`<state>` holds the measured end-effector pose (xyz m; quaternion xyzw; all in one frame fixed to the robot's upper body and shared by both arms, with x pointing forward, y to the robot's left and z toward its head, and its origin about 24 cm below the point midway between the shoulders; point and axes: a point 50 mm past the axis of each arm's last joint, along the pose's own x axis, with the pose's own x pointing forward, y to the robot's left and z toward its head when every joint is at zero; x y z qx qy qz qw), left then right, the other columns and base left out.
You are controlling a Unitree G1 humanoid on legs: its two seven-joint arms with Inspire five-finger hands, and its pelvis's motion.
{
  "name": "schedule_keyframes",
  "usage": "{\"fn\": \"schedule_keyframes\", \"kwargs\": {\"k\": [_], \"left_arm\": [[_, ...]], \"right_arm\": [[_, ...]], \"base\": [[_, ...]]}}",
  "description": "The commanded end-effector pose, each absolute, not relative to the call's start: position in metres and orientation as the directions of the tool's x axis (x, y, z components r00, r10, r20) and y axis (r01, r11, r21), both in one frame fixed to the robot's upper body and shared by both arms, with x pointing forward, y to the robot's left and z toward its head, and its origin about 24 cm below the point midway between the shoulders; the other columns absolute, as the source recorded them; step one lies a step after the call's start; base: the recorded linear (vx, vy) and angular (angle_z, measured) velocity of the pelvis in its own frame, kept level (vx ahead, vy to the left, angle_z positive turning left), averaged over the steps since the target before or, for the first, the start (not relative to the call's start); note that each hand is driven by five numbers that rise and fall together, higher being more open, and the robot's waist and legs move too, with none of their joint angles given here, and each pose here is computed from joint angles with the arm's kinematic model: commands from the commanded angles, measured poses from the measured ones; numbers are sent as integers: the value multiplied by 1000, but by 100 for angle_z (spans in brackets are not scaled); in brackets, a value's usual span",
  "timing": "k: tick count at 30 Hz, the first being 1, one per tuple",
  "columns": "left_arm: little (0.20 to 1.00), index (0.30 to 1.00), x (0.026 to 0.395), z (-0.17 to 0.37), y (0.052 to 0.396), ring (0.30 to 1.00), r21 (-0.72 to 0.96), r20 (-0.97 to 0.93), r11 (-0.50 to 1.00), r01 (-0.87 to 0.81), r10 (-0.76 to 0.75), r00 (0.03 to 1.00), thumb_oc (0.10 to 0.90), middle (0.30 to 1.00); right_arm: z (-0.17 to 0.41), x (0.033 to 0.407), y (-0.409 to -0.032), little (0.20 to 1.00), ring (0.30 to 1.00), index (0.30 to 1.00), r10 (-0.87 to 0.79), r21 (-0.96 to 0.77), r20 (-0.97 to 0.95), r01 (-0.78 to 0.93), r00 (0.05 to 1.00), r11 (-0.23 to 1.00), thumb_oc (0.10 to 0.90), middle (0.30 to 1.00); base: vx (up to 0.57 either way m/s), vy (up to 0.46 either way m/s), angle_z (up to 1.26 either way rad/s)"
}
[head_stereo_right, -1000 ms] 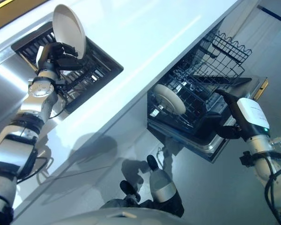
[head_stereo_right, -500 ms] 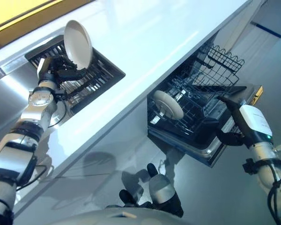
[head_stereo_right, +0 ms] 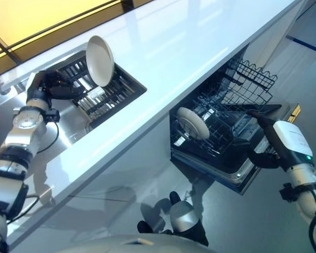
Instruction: Pick up plates and place into dishwasher.
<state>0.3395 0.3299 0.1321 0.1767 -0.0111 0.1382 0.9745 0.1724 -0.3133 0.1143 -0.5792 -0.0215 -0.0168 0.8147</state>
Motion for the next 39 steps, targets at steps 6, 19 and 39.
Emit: {"fn": "schedule_keyframes", "kwargs": {"k": [6, 19, 39], "left_arm": [[900, 900, 332, 196, 343, 900, 295, 341, 893, -340, 234, 911, 800, 900], [900, 900, 334, 238, 342, 900, 474, 404, 814, -336, 138, 904, 800, 900], [900, 900, 356, 271, 298, 900, 636, 461, 695, -336, 8, 888, 800, 900]], "right_arm": [[171, 182, -309, 900, 900, 900, 93, -918, 300, 262, 949, 297, 800, 900], [184, 188, -306, 900, 900, 900, 155, -915, 334, 280, 930, 291, 800, 900], [302, 234, -294, 900, 900, 900, 216, -651, 759, 712, 614, 264, 800, 900]], "base": [[-24, 51, 4], [-62, 37, 0], [-38, 16, 11]]}}
